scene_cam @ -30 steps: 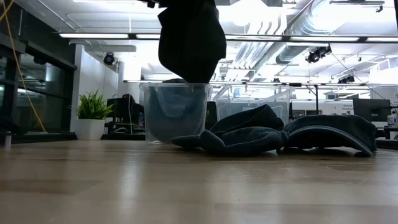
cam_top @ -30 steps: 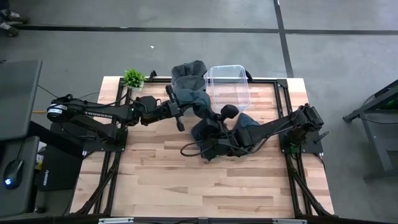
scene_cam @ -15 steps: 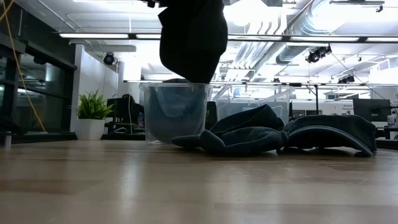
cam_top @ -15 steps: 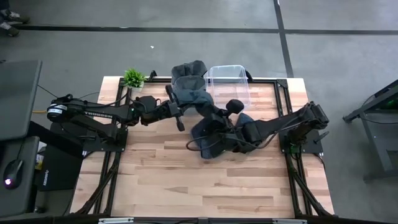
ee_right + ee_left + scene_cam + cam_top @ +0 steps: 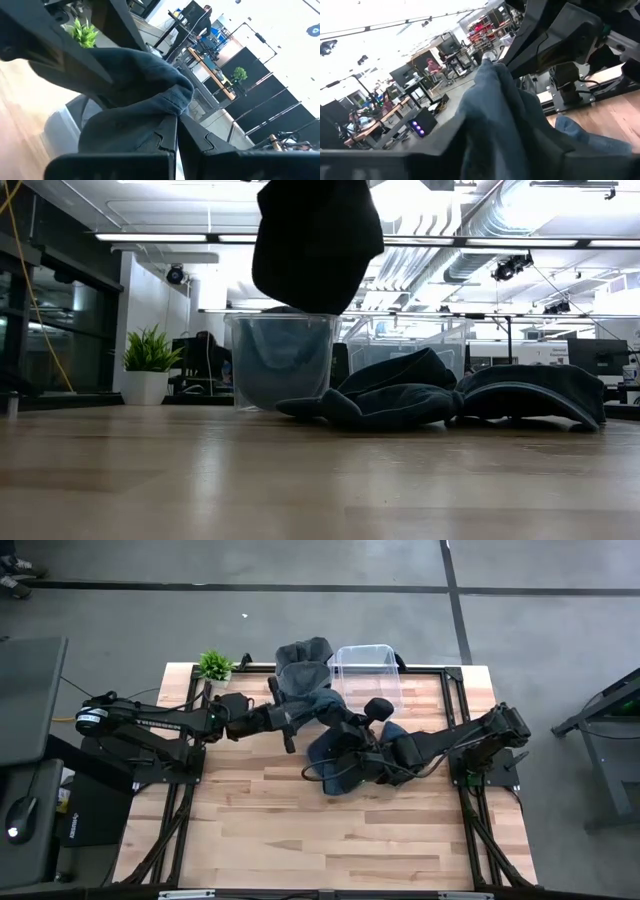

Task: Pick & Place hat
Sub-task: Put the left blue cap into the right transparent bin

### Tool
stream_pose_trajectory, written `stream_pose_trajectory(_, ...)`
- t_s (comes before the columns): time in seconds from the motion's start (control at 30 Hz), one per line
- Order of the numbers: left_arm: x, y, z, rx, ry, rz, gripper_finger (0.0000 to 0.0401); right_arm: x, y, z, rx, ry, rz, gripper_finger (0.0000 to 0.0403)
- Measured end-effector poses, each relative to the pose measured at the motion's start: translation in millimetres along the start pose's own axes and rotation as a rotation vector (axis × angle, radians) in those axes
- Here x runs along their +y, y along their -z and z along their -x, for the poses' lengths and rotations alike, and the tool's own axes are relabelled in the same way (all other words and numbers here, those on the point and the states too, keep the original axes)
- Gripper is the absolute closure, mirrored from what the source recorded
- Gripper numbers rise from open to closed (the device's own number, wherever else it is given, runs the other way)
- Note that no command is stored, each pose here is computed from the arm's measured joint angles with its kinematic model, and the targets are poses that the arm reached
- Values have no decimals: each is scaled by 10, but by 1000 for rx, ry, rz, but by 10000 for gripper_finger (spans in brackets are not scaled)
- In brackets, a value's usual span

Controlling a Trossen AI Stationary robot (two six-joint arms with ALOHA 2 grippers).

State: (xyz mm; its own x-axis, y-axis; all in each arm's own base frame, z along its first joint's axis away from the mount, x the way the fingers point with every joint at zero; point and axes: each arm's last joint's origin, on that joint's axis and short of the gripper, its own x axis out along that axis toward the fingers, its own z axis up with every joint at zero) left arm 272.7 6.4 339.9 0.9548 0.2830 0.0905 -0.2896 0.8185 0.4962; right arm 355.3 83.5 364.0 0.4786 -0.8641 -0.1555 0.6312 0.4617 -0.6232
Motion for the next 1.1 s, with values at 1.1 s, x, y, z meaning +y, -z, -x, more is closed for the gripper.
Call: stream_pose_trajectory(1.1, 332, 100, 138, 125, -107, 189, 107, -1593, 6, -535, 37, 40, 103, 402)
